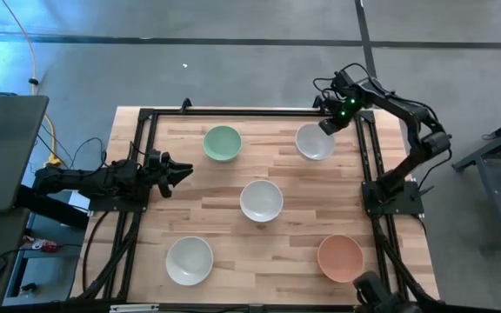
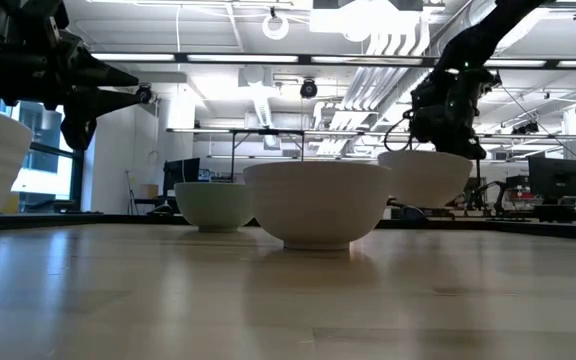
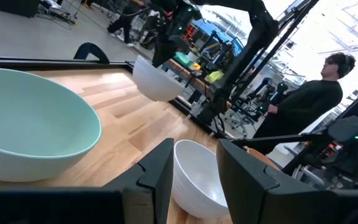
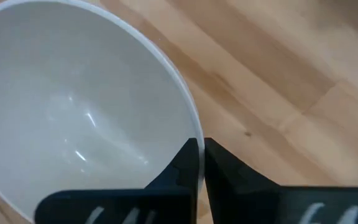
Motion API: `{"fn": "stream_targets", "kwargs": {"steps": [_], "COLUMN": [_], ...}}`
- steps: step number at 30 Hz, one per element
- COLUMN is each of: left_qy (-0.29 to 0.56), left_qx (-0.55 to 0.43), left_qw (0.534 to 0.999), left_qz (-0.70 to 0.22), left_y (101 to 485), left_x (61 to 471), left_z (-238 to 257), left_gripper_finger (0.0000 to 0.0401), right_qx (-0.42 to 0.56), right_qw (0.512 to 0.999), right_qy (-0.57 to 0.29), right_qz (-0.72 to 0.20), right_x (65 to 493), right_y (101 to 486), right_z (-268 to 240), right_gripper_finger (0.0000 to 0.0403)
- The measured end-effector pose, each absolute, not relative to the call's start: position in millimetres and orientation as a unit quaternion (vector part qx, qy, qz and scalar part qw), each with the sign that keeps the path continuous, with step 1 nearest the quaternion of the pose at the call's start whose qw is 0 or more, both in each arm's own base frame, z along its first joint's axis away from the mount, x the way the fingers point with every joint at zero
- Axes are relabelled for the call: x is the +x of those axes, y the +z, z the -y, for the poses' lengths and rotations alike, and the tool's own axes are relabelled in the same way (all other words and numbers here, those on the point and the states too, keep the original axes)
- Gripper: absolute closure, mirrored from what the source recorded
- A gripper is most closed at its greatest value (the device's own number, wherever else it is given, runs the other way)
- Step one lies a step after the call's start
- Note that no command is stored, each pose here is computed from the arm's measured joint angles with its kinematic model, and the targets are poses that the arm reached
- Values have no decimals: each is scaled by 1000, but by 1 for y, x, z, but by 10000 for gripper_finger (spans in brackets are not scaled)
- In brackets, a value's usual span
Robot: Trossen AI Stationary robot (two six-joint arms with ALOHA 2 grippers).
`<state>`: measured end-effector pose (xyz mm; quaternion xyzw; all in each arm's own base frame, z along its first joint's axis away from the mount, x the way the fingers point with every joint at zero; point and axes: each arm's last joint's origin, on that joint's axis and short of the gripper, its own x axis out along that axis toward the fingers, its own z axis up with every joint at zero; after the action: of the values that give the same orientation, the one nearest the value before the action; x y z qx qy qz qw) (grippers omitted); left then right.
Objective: Nest bowls inside each other
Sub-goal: Stack the top white bowl on the middle white bowl
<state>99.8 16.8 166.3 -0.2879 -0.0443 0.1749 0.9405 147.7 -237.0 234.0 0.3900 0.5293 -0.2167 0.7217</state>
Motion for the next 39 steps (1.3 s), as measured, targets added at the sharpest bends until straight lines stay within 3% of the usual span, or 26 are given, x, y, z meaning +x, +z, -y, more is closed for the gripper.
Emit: {"fn": "stream_targets", "kwargs": {"steps": [13, 29, 39], "left_qy": [176, 176, 176], "left_qx": [-272, -264, -264], "left_qw": [945, 947, 947], "left_qz": [41, 40, 39], "left_y": [166, 166, 166], "left_x": [100, 100, 100], "left_z": [-17, -17, -17], "left_gripper_finger": [288, 288, 288], "right_qx": [416, 394, 416], "right_qw": [704, 738, 729], "right_qy": [-220, -241, -226], "right_qz": [-533, -493, -495], "right_x": [188, 257, 277], "right_y": [253, 310, 316], "right_z": [191, 128, 87], "right_gripper_finger": [403, 403, 403]}}
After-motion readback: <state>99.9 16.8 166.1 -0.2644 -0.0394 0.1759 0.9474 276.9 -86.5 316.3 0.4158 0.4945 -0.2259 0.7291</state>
